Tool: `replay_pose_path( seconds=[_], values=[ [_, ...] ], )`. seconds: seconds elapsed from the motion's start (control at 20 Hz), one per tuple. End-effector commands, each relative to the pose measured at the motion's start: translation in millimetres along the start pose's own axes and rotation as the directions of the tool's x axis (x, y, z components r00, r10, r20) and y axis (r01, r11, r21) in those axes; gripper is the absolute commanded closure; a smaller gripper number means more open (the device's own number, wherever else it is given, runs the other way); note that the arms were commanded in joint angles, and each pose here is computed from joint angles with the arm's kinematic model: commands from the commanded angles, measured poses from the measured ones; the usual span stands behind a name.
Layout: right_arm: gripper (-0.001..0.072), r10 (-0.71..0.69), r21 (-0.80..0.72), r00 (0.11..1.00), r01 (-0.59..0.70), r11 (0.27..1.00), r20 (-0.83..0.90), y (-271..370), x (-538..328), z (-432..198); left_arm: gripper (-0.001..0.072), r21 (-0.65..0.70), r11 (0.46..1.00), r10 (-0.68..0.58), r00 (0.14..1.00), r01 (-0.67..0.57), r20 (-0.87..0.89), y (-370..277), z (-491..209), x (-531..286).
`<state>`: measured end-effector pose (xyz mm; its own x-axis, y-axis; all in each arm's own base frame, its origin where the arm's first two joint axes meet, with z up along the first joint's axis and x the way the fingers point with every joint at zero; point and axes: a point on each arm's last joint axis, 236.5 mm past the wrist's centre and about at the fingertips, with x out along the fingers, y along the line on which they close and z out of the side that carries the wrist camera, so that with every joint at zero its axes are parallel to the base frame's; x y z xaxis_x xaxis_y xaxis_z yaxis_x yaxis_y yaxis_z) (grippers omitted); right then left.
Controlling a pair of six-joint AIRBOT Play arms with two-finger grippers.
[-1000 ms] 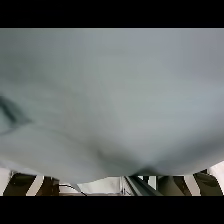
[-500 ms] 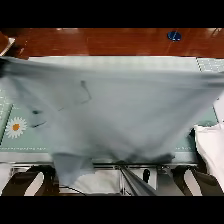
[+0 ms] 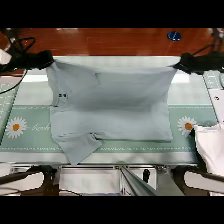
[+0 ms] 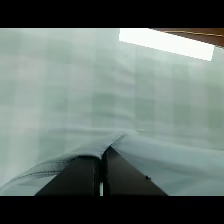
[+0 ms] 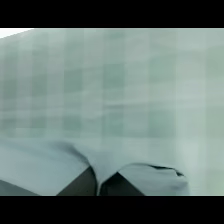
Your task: Fold the shirts.
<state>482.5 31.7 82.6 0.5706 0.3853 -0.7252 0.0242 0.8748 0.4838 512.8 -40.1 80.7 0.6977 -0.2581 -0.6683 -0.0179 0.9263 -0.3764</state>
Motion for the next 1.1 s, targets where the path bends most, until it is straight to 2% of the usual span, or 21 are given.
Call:
replay_pose_path(
  seconds=[0.0, 0.2, 0.45, 0.6, 0.75, 0.95, 1.05],
  values=[
    [0.0694, -0.003, 0.084, 0.997, 0.009, 0.996, -0.073, -27.0, 70.6, 12.4, 0.0683, -0.092, 0.996, -0.017, 0.996, 0.008, -0.09, 12.6, -8.4, 60.0],
    [0.0694, -0.004, 0.09, 0.994, 0.013, 0.996, -0.108, -36.6, 89.4, 10.6, 0.0683, -0.102, 0.995, -0.028, 0.977, 0.007, -0.211, 18.2, -34.5, 79.4],
    [0.0693, 0.016, 0.05, 0.979, -0.006, 0.999, -0.201, -34.3, 75.1, -5.1, 0.0683, -0.068, 0.997, -0.048, 0.929, 0.024, -0.366, 26.1, -65.4, 56.5],
    [0.0693, -0.001, 0.03, 0.931, 0.013, 0.999, -0.365, -45.9, 57.5, -42.6, 0.0683, -0.028, 0.998, -0.061, 0.852, 0.054, -0.52, 33.7, -99.7, 33.9],
    [0.0693, -0.067, 0.006, 0.857, 0.081, 0.997, -0.512, -69.8, 51.4, -87.7, 0.0683, 0.008, 1.0, -0.017, 0.763, 0.029, -0.647, 49.9, -142.3, 21.9],
    [0.0693, -0.062, 0.051, 0.796, 0.116, 0.992, -0.602, -86.4, 61.3, -136.0, 0.0683, -0.006, 1.0, -0.025, 0.656, 0.031, -0.755, 59.3, -193.9, 12.8],
    [0.0693, -0.057, 0.063, 0.781, 0.123, 0.99, -0.622, -89.3, 63.1, -148.3, 0.0683, -0.002, 1.0, -0.017, 0.635, 0.025, -0.772, 62.5, -201.6, 9.7]
  ],
)
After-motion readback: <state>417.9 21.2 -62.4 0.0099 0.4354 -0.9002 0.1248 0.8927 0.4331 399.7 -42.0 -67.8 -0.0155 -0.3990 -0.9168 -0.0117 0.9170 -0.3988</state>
